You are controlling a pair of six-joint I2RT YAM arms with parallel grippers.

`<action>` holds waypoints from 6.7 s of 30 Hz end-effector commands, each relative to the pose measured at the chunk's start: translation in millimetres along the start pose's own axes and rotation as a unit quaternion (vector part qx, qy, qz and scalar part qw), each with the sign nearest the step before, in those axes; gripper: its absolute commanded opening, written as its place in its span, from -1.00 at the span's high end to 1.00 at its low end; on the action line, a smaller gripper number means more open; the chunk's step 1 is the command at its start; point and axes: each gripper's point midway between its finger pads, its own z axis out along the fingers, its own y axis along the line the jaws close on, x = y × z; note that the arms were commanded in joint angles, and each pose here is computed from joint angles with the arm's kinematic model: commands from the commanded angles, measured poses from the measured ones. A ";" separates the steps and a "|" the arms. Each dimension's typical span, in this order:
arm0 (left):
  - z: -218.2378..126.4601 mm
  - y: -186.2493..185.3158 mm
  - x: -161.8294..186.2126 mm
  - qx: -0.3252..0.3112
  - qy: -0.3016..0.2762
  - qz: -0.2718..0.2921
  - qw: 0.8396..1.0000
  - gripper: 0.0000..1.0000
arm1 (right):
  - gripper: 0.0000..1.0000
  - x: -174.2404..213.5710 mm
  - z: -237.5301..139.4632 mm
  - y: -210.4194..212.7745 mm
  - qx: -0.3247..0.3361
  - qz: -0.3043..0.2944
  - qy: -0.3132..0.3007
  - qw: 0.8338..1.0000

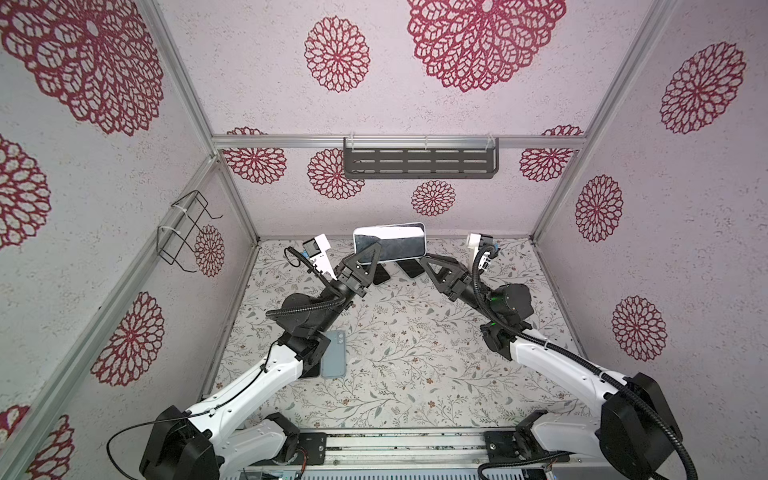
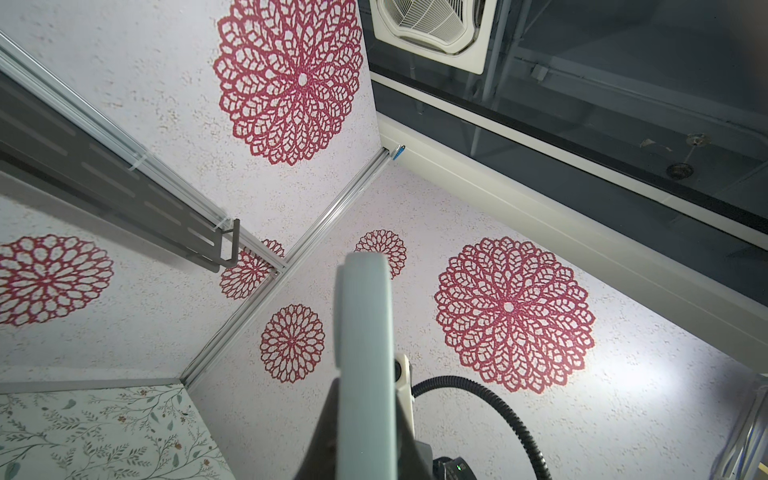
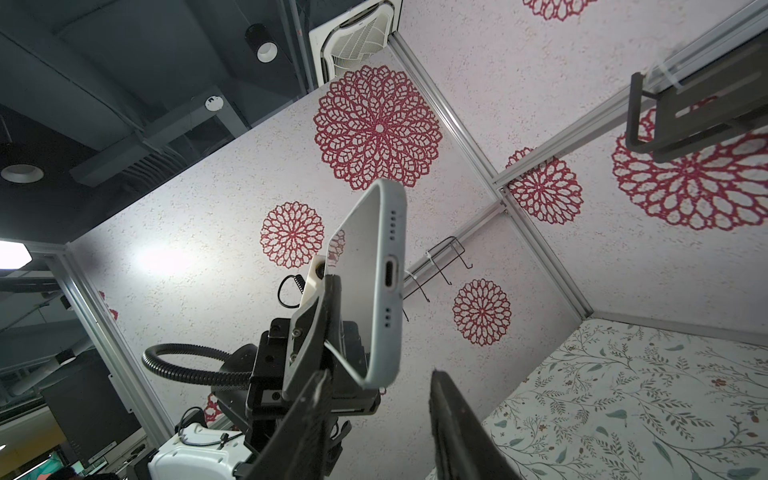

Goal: Take the phone out of the phone case

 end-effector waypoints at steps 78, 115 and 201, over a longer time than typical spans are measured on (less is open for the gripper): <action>56.4 -16.6 9.4 0.025 0.133 -0.289 0.948 1.00 | -0.02 21.0 -35.5 -21.5 -0.039 -0.117 0.134 0.983; 40.6 -17.8 18.6 0.104 0.402 -0.007 0.910 1.00 | 0.05 29.0 -33.1 30.4 -0.071 -0.062 0.164 0.982; 104.4 -56.0 56.0 0.281 0.404 -0.127 0.861 1.00 | 1.00 35.7 -28.5 75.6 -0.206 -0.348 0.174 0.898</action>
